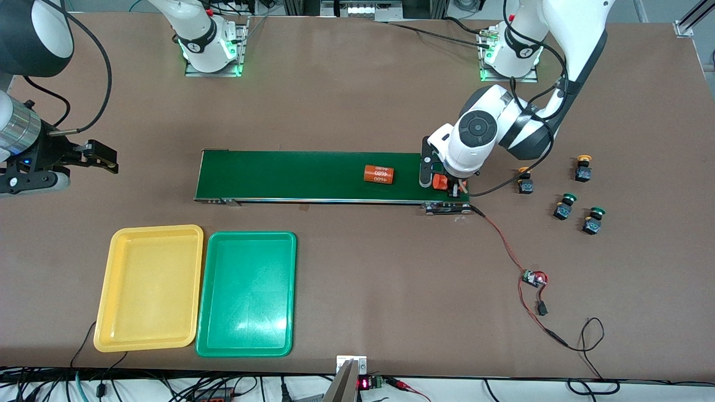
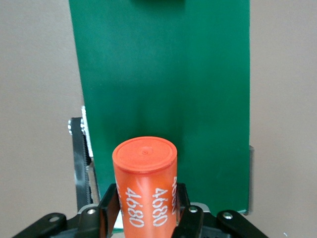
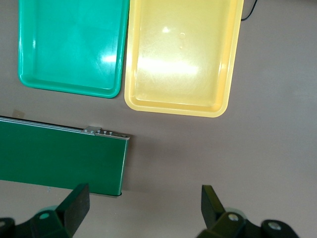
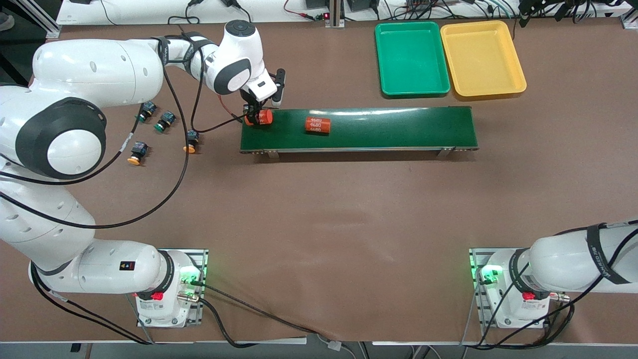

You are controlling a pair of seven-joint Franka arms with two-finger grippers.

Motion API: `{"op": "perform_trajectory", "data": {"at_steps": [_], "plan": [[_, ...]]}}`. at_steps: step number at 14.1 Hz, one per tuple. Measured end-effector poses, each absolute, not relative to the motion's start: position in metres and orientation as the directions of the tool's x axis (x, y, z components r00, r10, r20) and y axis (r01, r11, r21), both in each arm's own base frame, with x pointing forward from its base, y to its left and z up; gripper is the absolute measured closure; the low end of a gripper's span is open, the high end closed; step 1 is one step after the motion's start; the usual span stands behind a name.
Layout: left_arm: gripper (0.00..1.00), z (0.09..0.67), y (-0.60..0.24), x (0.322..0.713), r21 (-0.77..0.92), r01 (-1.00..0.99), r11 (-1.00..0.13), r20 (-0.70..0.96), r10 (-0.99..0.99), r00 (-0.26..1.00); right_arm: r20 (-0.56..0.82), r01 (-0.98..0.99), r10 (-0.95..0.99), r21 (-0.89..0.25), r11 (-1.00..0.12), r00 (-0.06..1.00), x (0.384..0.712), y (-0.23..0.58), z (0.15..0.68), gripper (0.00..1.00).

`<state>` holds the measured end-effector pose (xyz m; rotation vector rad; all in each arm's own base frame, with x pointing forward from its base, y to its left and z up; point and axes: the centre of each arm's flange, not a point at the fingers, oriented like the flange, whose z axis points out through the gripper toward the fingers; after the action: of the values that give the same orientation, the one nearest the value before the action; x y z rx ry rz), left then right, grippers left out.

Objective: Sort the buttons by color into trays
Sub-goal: 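Set the second cylinder on the belt and open the left gripper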

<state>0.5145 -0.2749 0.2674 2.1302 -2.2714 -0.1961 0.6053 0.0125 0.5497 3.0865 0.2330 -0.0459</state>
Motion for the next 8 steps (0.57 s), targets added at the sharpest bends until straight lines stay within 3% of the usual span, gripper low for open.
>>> {"op": "perform_trajectory", "data": {"at_steps": [5, 8], "plan": [[0.5, 0.268, -0.288, 0.504, 0.12, -0.993, 0.001, -0.084, -0.996, -0.012, -0.033, 0.151, 0.149, 0.044, -0.988, 0.988, 0.605, 0.013, 0.55, 0.0], [0.26, 0.279, -0.29, 0.504, 0.107, -0.994, -0.014, -0.09, -0.996, 0.005, -0.033, 0.151, 0.149, 0.044, -0.988, 0.988, 0.605, 0.013, 0.55, 0.0]]}}
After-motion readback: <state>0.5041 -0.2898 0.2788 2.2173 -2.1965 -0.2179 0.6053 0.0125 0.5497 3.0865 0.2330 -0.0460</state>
